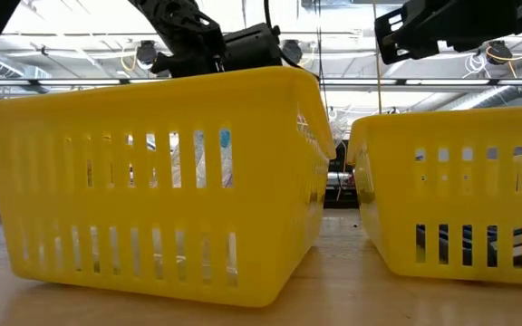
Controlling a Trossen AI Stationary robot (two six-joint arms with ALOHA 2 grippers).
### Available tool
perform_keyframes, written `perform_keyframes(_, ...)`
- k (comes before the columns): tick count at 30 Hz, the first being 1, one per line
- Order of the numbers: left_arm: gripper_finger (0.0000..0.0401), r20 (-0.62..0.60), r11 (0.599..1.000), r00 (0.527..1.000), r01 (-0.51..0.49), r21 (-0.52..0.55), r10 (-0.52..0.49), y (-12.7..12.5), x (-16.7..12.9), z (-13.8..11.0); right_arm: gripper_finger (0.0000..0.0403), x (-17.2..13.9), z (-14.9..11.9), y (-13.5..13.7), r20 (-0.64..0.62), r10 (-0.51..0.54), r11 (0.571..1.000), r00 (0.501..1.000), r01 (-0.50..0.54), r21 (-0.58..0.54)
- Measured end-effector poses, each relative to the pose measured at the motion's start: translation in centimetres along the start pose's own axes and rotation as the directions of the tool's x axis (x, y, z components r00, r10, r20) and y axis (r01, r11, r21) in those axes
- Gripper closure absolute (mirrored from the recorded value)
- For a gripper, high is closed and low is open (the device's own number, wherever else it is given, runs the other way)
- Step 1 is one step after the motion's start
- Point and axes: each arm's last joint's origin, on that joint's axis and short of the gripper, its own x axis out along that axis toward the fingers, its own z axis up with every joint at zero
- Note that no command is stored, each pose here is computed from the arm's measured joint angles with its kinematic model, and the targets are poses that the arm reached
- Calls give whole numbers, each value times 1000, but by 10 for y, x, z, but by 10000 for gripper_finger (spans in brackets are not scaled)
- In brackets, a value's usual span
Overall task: Pick & Place Travel size toiletries
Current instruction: Put the blue rolled gauze into the bottom right yellow bin
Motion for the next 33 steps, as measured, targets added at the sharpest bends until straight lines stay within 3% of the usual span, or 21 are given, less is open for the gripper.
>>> perform_keyframes(5,201,27,999,999,-35,21,34,5,-3,3,305,0,-2,-2,-19,-84,996,996,84,2)
perform_keyframes(17,206,29,997,999,-39,70,37,12,6,8,305,1,-6,-1,-22,-83,997,996,83,3)
perform_keyframes(21,251,30,997,999,-33,68,31,12,7,8,305,1,-7,-1,-24,-82,997,996,82,3)
perform_keyframes(27,376,28,996,999,-37,86,35,12,7,7,305,1,-7,-1,-24,-82,997,996,82,3)
perform_keyframes(33,397,33,993,999,-46,107,43,11,1,9,305,1,-7,-1,-24,-82,996,996,82,22)
